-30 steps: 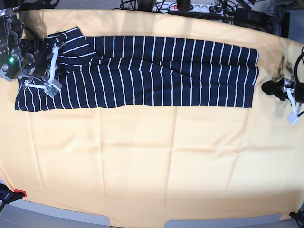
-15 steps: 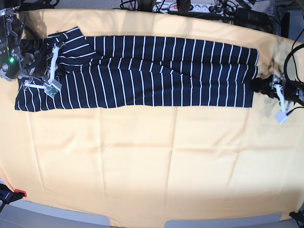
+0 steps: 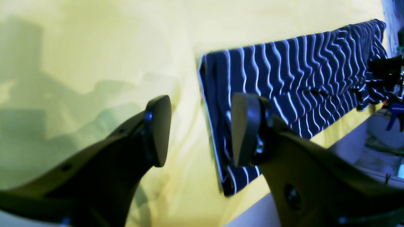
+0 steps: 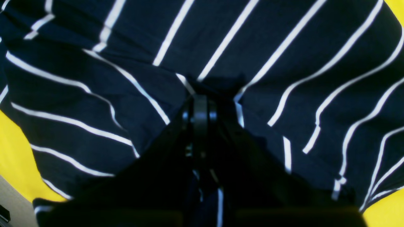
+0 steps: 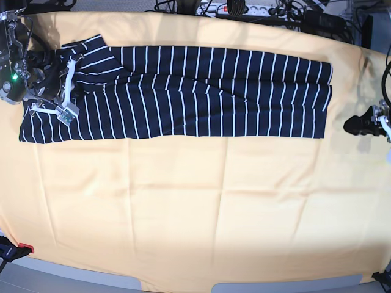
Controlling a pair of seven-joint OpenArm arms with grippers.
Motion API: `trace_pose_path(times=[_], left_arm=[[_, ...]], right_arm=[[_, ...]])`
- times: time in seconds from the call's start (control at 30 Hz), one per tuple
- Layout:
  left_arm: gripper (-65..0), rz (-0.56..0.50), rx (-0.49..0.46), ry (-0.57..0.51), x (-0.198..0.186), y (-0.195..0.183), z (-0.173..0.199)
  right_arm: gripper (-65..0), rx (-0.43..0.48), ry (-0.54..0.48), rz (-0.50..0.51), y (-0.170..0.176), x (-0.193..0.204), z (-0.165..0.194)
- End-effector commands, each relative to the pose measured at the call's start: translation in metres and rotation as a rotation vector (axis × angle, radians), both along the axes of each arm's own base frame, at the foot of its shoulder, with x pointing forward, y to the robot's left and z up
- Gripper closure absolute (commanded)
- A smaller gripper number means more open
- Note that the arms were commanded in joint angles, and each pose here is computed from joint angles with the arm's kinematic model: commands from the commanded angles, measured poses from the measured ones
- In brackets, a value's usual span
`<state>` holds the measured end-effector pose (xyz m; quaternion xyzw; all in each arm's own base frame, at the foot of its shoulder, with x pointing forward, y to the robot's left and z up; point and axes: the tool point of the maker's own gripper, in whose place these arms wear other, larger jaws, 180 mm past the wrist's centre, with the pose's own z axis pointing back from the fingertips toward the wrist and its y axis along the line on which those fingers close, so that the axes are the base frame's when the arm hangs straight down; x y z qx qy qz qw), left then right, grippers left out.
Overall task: Fold the T-shirt properly
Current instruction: 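Grasp the hem end of the strip with the left gripper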
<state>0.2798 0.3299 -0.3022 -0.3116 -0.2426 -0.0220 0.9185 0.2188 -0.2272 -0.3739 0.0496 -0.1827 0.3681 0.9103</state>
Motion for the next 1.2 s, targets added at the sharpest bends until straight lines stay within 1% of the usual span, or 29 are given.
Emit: trace_pose_path(times=[0.0,0.23,0.4,0.63,0.97,1.17], left_arm=[[-32.5,0.000,0.007,-0.024,0.002,0.005,0.010],[-32.5,0.021,-0.098,0.047,-0.024,-0.023,-0.030],[-32.5,0.025,-0.173,0.062,-0.030,-0.047,-0.047],[-32.5,0.022,-0.230,0.073,-0.033,-0.068,-0.057],[-32.5,0.026,-0.242,0.075,-0.035,-0.071,-0.060],[-32.5,0.027,-0.312,0.070,-0.035,-0.096,-0.068]], right_arm=[[0.0,-0.008,-0.025,0.003,-0.003,0.006,0.007],[0.0,-0.007,-0.026,0.002,-0.003,0.006,0.007],[0.0,-0.008,-0.025,-0.002,-0.004,0.006,0.007],[0.0,-0.008,-0.026,-0.008,-0.004,0.007,0.007],[0.0,-0.004,-0.026,-0.008,-0.003,0.007,0.007],[0.0,-0.004,-0.026,-0.008,-0.003,0.007,0.007]])
